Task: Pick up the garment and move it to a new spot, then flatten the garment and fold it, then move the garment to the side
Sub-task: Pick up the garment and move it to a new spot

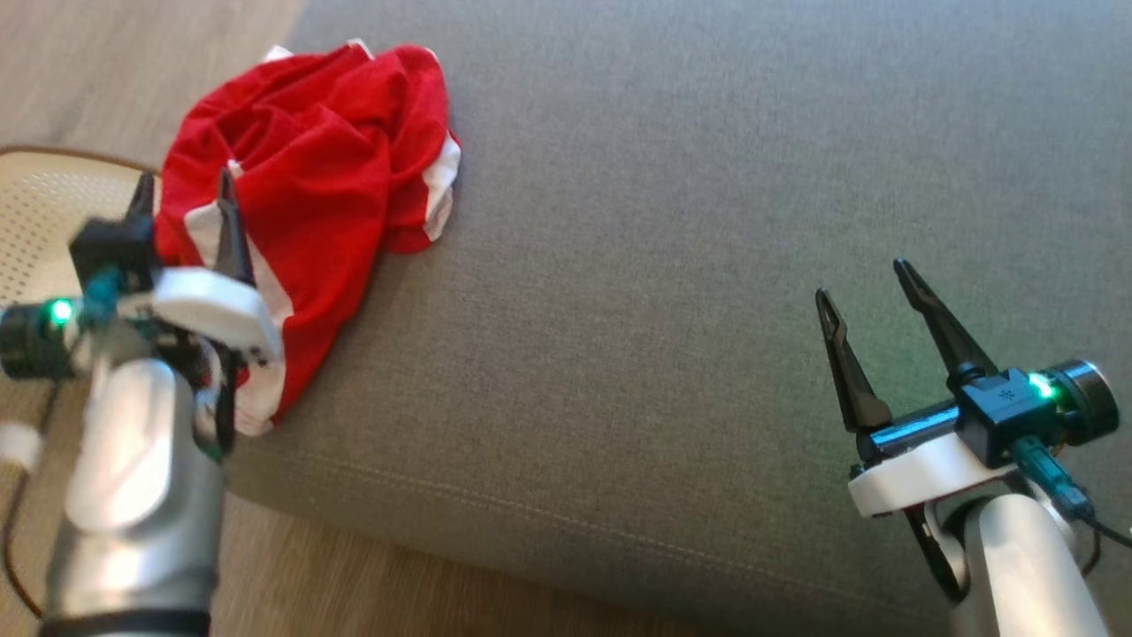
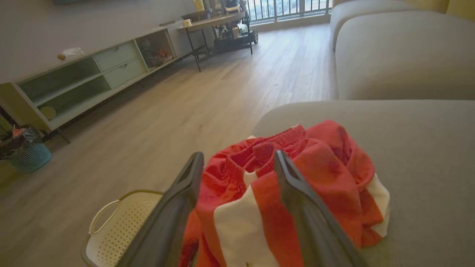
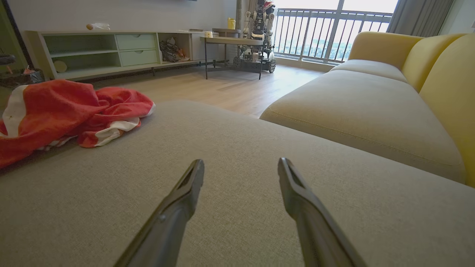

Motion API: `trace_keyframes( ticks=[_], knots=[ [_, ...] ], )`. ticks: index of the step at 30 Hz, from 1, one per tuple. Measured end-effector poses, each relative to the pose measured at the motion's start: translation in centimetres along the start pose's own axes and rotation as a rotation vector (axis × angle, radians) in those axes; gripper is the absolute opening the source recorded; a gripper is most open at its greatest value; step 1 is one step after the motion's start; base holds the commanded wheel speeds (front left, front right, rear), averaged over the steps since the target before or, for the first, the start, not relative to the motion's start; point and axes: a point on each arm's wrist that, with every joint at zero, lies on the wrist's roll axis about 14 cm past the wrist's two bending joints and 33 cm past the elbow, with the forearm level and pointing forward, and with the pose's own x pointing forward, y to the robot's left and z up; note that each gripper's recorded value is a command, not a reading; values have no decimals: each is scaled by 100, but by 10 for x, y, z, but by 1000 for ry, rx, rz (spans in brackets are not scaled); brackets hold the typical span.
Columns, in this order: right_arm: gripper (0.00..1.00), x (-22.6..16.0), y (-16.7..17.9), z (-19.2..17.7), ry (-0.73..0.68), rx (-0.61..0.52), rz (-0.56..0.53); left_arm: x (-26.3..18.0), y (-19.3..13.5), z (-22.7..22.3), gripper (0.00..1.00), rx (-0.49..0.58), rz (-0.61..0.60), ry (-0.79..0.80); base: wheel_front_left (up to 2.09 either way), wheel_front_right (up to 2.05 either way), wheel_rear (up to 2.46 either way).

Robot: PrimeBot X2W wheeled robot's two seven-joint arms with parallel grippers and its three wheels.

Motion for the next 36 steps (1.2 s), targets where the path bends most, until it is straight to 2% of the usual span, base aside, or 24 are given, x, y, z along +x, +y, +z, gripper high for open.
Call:
trace_keyframes(
  ticks=[6,10,14,15,16,22,25,36],
  knots=[
    [100,12,-18,-17,18,-4,-38,38,-9,-36,100,-9,-29,219,0,0,0],
    [100,14,-28,-26,30,-1,-59,39,-21,-75,100,-17,-59,382,0,0,0],
    [100,14,-34,-35,47,4,-75,36,-29,-101,100,-15,-71,469,0,0,0],
    [100,14,-35,-36,49,4,-78,37,-31,-103,46,-16,-74,474,0,0,0],
    [100,14,-36,-37,50,5,-80,39,-33,-103,0,-22,-77,471,0,0,0],
    [100,18,-41,-26,17,10,-92,49,-37,-82,0,-64,-75,351,0,0,0],
    [100,17,-41,-16,-5,18,-97,52,-37,-63,0,-50,-86,260,0,0,0],
    [100,2,-49,27,-89,36,-132,53,-60,47,0,-125,-163,-135,0,0,0]
  ],
)
